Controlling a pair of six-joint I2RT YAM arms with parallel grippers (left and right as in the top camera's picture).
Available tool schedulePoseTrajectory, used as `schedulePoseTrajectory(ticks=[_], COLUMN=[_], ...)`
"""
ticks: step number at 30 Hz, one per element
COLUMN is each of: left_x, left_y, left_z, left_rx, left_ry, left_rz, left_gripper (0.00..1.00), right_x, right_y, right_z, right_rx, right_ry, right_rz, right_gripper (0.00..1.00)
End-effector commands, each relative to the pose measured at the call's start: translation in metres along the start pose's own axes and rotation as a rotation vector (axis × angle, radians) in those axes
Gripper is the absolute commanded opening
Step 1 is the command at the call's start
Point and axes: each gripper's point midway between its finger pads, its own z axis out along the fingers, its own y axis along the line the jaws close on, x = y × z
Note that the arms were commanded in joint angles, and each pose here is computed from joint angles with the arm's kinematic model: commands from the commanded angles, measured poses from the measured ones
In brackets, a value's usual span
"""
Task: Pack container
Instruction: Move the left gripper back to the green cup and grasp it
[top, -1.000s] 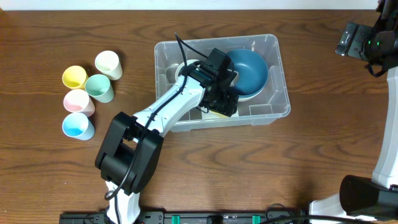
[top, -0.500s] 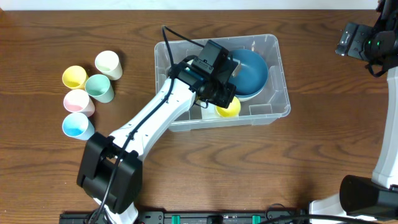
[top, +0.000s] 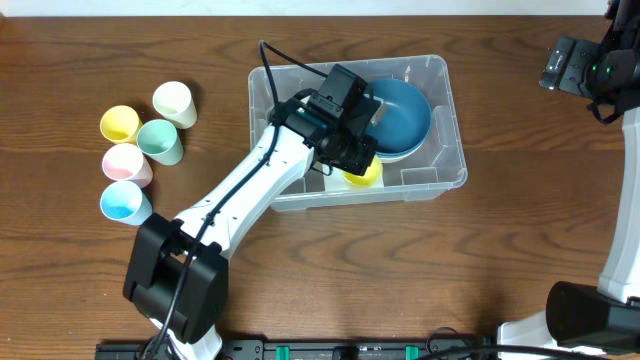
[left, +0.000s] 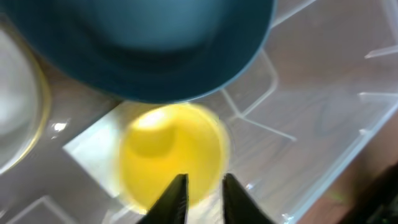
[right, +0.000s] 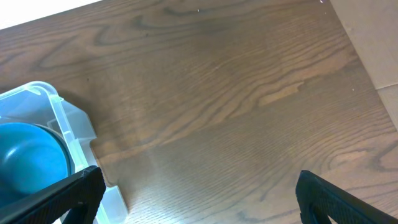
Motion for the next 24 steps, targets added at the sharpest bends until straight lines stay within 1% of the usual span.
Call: schedulePoseTrajectory(ticks=[1,3,7,11,13,16,19,21,24], left_x=[-0.016,-0.023,-0.031,-0.028,-0.022,-0.008,0.004,0.010,0.024], left_y=[0.026,0.045,0.093,0.143,0.169,0.209,0.240,0.254,0.279], left_z=[-0.034,-0.060,-0.120,-0.172,-0.187,-0.198,-0.197,-0.191,-0.180], left_rx=[-0.085,-0.118,-0.192,-0.263,-0.309,-0.380,-0.431,-0.442,-0.513], left_ry=[-0.079,-0.125,-0.234,-0.341,-0.365,-0.365,-0.341,-0.309,-0.245], left_rz=[-0.039,-0.081,-0.191,-0.305,-0.364,-0.454,-0.518,-0.519,-0.554], left_gripper=[0.31,0.34,0.34,0.34,0.34,0.34,0.34,0.34,0.34], right_x=[0.000,0.000,0.000,0.000,0.000,0.000,0.000,0.000,0.000], right_y=[-0.002,-0.002,-0.002,-0.002,-0.002,-0.002,-0.002,-0.002,-0.002], right_z=[-0.001,-0.001,-0.001,-0.001,-0.001,-0.001,-0.001,-0.001,-0.001], right_rx=[0.008,0.008,0.008,0.008,0.008,0.008,0.008,0.008,0.008], right_ry=[-0.002,-0.002,-0.002,-0.002,-0.002,-0.002,-0.002,-0.002,-0.002], right_rz=[0.013,0.013,0.013,0.013,0.013,0.013,0.013,0.013,0.013], right_gripper=[0.99,0.99,0.99,0.99,0.99,0.99,0.99,0.99,0.99])
